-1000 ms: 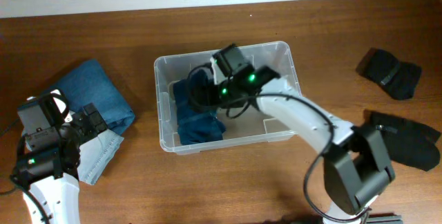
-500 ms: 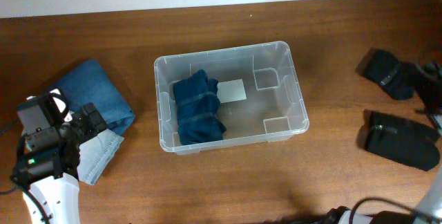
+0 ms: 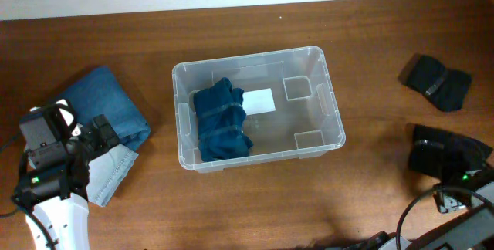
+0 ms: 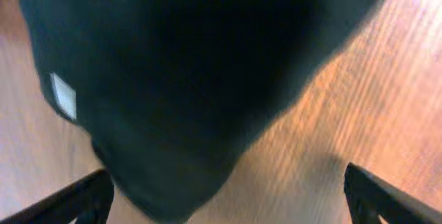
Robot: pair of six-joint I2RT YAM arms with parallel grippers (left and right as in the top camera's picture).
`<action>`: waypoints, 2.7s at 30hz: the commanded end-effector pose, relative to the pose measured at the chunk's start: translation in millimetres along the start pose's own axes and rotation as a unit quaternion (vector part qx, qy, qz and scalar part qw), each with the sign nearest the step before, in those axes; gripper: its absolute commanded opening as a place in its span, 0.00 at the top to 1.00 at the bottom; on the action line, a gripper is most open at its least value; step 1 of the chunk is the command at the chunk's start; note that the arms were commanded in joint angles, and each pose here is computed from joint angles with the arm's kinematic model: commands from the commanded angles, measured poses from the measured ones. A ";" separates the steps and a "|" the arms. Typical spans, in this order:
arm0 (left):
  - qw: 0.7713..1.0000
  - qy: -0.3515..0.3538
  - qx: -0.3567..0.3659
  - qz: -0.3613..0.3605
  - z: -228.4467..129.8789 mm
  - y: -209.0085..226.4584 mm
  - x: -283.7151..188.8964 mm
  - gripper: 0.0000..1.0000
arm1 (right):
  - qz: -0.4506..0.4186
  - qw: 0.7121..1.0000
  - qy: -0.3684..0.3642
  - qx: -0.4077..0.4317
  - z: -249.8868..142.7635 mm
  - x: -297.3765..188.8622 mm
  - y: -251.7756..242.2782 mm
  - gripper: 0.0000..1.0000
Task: Pack container
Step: 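Carry the teal cloth into the container's left side and release, then grasp the black folded garment on the right with the right gripper, then place the black garment in the container beside the teal cloth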
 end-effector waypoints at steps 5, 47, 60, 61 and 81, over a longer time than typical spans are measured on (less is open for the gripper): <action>1.000 -0.007 -0.006 -0.008 5.7 -1.4 -3.3 0.01 | 0.042 0.997 -0.052 -0.035 -4.8 20.1 -2.5 0.30; 1.000 0.002 -0.005 -0.005 2.5 -0.4 -3.3 0.01 | 0.090 0.544 0.196 -0.811 -244.9 -3.3 297.4 0.01; 1.000 0.002 -0.005 -0.005 2.5 -0.4 -3.3 0.00 | 0.059 0.782 -0.070 -0.616 -66.2 -153.0 357.5 0.02; 1.000 0.002 -0.005 -0.005 2.5 -0.4 -3.3 0.00 | 0.052 0.796 -0.065 -0.599 -50.1 -148.5 349.5 0.02; 1.000 0.004 -0.005 -0.005 1.7 -0.3 -3.3 0.01 | 0.101 0.934 0.046 -0.339 165.7 96.2 139.1 0.02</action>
Point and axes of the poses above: each gripper's point midway between its finger pads, its own x axis out along the fingers, its own y axis along the line the jaws close on, z = x × y, the point moved 7 cm from there along -x, back along the fingers, and after that the axes turned 10 degrees about -x, right-handed, at the moved point
